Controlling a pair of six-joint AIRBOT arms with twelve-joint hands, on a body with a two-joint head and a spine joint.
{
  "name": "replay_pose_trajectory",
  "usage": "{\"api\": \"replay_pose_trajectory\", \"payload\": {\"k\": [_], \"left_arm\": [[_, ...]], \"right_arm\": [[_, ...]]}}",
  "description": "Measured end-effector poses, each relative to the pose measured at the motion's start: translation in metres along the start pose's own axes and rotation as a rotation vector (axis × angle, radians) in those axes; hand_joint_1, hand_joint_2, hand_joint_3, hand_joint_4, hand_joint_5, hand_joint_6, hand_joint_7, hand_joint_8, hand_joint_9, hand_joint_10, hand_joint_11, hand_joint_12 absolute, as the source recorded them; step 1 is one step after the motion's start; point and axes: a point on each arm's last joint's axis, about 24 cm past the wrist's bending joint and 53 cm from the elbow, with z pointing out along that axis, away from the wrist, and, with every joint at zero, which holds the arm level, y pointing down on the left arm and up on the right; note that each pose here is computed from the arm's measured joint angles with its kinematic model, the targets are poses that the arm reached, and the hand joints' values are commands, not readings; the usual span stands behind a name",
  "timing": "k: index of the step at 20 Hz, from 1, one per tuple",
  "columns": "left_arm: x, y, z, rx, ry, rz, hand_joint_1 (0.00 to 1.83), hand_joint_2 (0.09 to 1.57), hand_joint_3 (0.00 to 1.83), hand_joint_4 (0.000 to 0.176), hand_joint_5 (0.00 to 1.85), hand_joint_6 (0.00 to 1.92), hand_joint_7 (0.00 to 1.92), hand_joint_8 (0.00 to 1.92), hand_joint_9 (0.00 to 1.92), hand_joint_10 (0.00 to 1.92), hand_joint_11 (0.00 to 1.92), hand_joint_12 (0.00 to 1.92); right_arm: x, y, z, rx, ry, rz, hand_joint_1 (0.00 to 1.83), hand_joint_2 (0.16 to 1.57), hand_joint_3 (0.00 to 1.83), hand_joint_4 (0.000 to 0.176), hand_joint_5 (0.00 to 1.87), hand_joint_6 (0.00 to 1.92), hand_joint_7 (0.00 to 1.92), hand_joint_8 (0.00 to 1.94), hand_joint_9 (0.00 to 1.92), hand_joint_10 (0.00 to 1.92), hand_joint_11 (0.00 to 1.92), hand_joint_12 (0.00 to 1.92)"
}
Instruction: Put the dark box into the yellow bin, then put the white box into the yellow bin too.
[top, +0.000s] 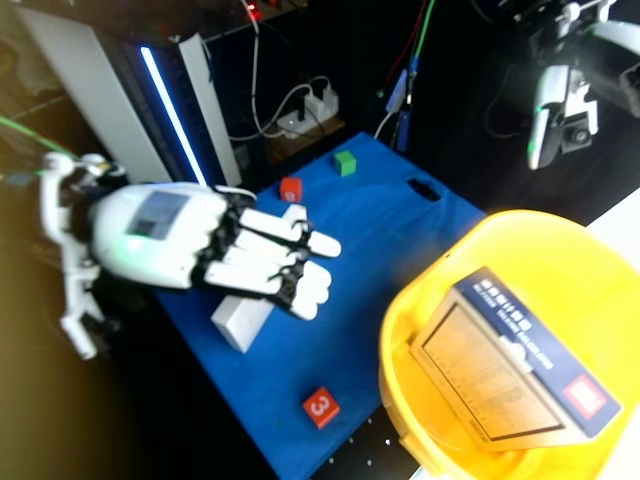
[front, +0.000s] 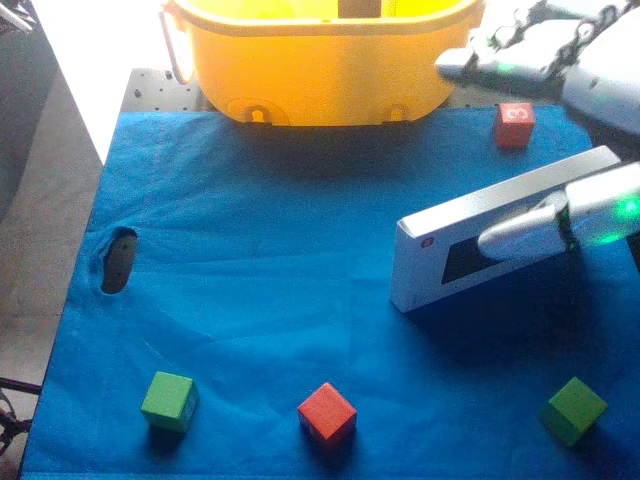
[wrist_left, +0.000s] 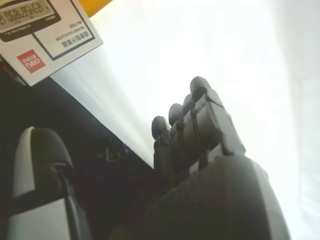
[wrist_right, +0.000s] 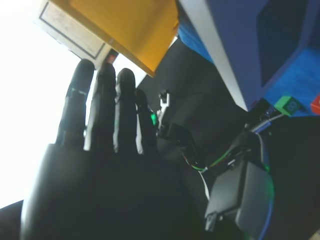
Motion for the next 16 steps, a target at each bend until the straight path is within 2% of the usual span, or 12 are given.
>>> {"api": "replay_pose_trajectory", "payload": {"k": [2, 4, 6, 7, 8, 10, 11, 12, 13, 14, 15, 16], "left_arm": [[-0.001, 0.000, -0.001, 0.002, -0.008, -0.014, 1.19, 0.89, 0.01, 0.064, 0.40, 0.00, 0.27, 0.00, 0.22, 0.00, 0.21, 0.08], [0.001, 0.000, -0.001, 0.002, -0.001, -0.011, 1.20, 0.90, 0.01, 0.057, 0.40, 0.00, 0.26, 0.00, 0.21, 0.00, 0.20, 0.07], [0.003, -0.001, -0.001, 0.004, 0.002, -0.016, 1.17, 0.89, 0.00, 0.028, 0.41, 0.01, 0.28, 0.01, 0.23, 0.00, 0.22, 0.07], [0.004, -0.002, -0.001, 0.007, 0.002, -0.016, 1.15, 0.89, 0.00, 0.030, 0.41, 0.01, 0.28, 0.01, 0.22, 0.00, 0.21, 0.07], [0.004, -0.002, -0.001, 0.009, 0.004, -0.013, 1.15, 0.90, 0.00, 0.018, 0.41, 0.00, 0.27, 0.00, 0.21, 0.00, 0.20, 0.06], [0.004, -0.003, -0.001, 0.009, 0.004, -0.015, 1.13, 0.90, 0.00, 0.044, 0.43, 0.01, 0.26, 0.00, 0.19, 0.00, 0.19, 0.06], [0.005, -0.004, -0.002, 0.013, 0.006, -0.015, 1.10, 0.90, 0.00, 0.082, 0.41, 0.00, 0.25, 0.00, 0.18, 0.00, 0.20, 0.06], [0.005, -0.004, -0.002, 0.013, 0.007, -0.015, 1.09, 0.90, 0.00, 0.085, 0.41, 0.00, 0.24, 0.00, 0.19, 0.00, 0.19, 0.06], [0.004, -0.003, -0.003, 0.012, 0.006, -0.016, 1.09, 0.90, 0.00, 0.080, 0.40, 0.00, 0.24, 0.00, 0.19, 0.00, 0.18, 0.05], [0.004, -0.002, -0.003, 0.009, 0.006, -0.015, 1.11, 0.90, 0.00, 0.073, 0.40, 0.00, 0.23, 0.00, 0.18, 0.00, 0.17, 0.05], [0.005, -0.001, -0.004, 0.006, 0.007, -0.017, 1.14, 0.90, 0.00, 0.054, 0.40, 0.00, 0.23, 0.00, 0.18, 0.00, 0.15, 0.04], [0.006, 0.000, -0.005, 0.004, 0.010, -0.015, 1.14, 0.92, 0.00, 0.057, 0.38, 0.00, 0.20, 0.00, 0.24, 0.01, 0.12, 0.03]], "right_arm": [[0.010, -0.002, 0.004, 0.005, 0.027, -0.003, 0.37, 0.78, 0.00, 0.000, 0.20, 0.00, 0.36, 0.00, 0.32, 0.00, 0.01, 0.60], [0.026, -0.007, 0.006, 0.020, 0.069, 0.000, 0.39, 0.77, 0.00, 0.003, 0.21, 0.01, 0.38, 0.01, 0.32, 0.00, 0.02, 0.60], [0.039, -0.015, 0.007, 0.035, 0.099, 0.026, 0.46, 0.78, 0.00, 0.000, 0.26, 0.00, 0.45, 0.00, 0.37, 0.00, 0.11, 0.55], [0.042, -0.017, 0.007, 0.040, 0.105, 0.030, 0.52, 0.78, 0.00, 0.000, 0.30, 0.00, 0.49, 0.00, 0.39, 0.00, 0.17, 0.48], [0.046, -0.021, 0.007, 0.049, 0.115, 0.029, 0.62, 0.84, 0.00, 0.000, 0.38, 0.00, 0.56, 0.00, 0.47, 0.00, 0.27, 0.42], [0.049, -0.026, 0.010, 0.058, 0.115, 0.042, 1.05, 0.99, 0.00, 0.000, 0.67, 0.01, 0.81, 0.01, 0.79, 0.01, 0.49, 0.33], [0.050, -0.026, 0.012, 0.057, 0.116, 0.045, 1.23, 1.04, 0.00, 0.000, 0.98, 0.55, 1.11, 0.63, 1.14, 0.24, 0.75, 1.09], [0.051, -0.026, 0.013, 0.056, 0.116, 0.047, 1.26, 1.09, 0.00, 0.000, 1.04, 0.58, 1.03, 1.09, 1.11, 1.01, 0.90, 1.56], [0.051, -0.025, 0.013, 0.055, 0.115, 0.047, 1.27, 1.09, 0.00, 0.000, 1.06, 0.63, 1.04, 1.11, 1.00, 1.12, 0.85, 1.58], [0.050, -0.027, 0.013, 0.059, 0.115, 0.052, 1.19, 1.08, 0.00, 0.000, 1.06, 0.78, 0.98, 1.47, 1.08, 1.76, 1.11, 1.85], [0.049, -0.029, 0.013, 0.065, 0.111, 0.058, 1.25, 1.10, 0.00, 0.000, 1.05, 0.69, 0.99, 1.26, 0.97, 1.58, 0.93, 1.82], [0.047, -0.028, 0.013, 0.062, 0.103, 0.060, 1.24, 1.10, 0.00, 0.000, 1.02, 0.80, 1.04, 1.04, 0.96, 1.33, 0.85, 1.65]]}}
